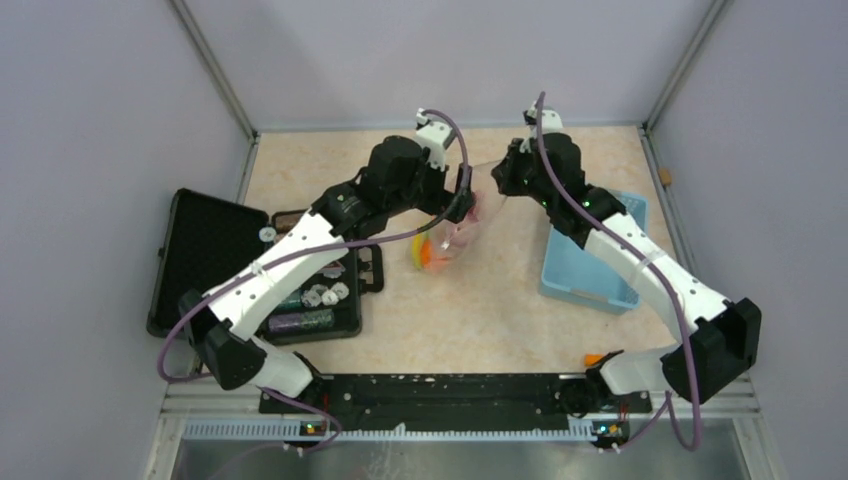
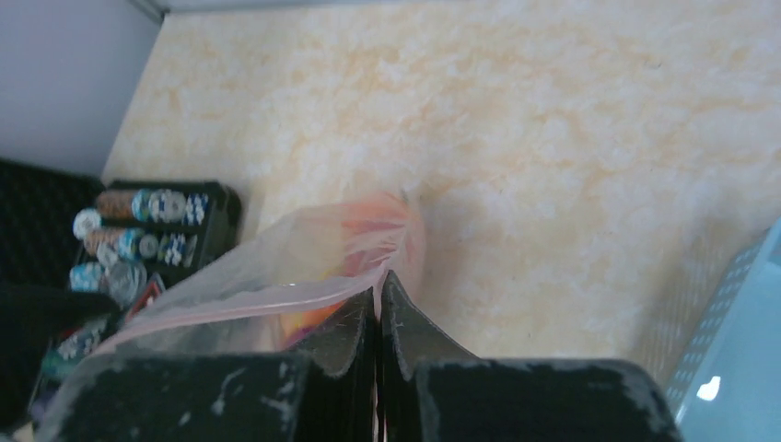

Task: Place the food in the zip-top bag and seal the zipper
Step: Adjust the zipper food storage bag at the center of the board.

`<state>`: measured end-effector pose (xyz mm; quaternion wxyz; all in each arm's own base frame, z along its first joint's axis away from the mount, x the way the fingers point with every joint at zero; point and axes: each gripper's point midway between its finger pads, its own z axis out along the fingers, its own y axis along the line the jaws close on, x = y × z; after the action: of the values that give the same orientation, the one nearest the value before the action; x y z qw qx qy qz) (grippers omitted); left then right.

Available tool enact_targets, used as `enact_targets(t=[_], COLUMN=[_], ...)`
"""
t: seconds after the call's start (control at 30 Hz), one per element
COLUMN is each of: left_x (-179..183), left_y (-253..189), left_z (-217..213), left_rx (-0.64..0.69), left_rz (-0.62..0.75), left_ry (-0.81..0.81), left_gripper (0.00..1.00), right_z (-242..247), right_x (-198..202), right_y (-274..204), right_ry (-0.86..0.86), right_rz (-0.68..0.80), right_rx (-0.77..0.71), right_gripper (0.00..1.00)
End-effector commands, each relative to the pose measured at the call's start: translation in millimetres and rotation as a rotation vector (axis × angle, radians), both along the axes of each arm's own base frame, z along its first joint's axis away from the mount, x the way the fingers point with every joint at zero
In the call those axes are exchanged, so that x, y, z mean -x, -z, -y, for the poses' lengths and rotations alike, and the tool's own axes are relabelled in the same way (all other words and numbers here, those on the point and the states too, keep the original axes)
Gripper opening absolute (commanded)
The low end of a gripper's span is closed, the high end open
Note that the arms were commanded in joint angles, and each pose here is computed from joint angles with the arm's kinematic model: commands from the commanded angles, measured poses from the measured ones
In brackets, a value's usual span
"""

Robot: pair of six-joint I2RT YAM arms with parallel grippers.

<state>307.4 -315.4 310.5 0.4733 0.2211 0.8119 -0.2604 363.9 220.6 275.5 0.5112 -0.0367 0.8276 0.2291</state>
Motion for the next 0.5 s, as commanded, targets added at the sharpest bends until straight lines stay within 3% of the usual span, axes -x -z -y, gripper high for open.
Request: enact_targets(t=[0.0,0.13,0.23,0.47], left_x=[10.3,23.1,36.3,69.2], left_y=[-58.6,-67.8,-51.2,-11.4], left_z=[-18.8,-43.1,-48.1,-24.3], left_rx=[0.035,-0.007,0.02,0.192], left_rz=[0.17,0.303,0.369,0.544], left_ry=[0.028,0.046,0.089,0.292], left_gripper=[0.99,0.99,0.99,0.99], right_z=[20.5,16.5,13.5,-6.5], right_x=[-12.7,-32.0,-51.2,-68.9], right_y=[-77.4,-84.4,-79.0,-69.5], right_ry=[0.255,0.301,0.333,0.295], right_rz=[0.185,0.169,0.125,0.075], right_rx=[-0.035,0.011,0.098,0.119], right_gripper=[0.0,0.0,0.0,0.0])
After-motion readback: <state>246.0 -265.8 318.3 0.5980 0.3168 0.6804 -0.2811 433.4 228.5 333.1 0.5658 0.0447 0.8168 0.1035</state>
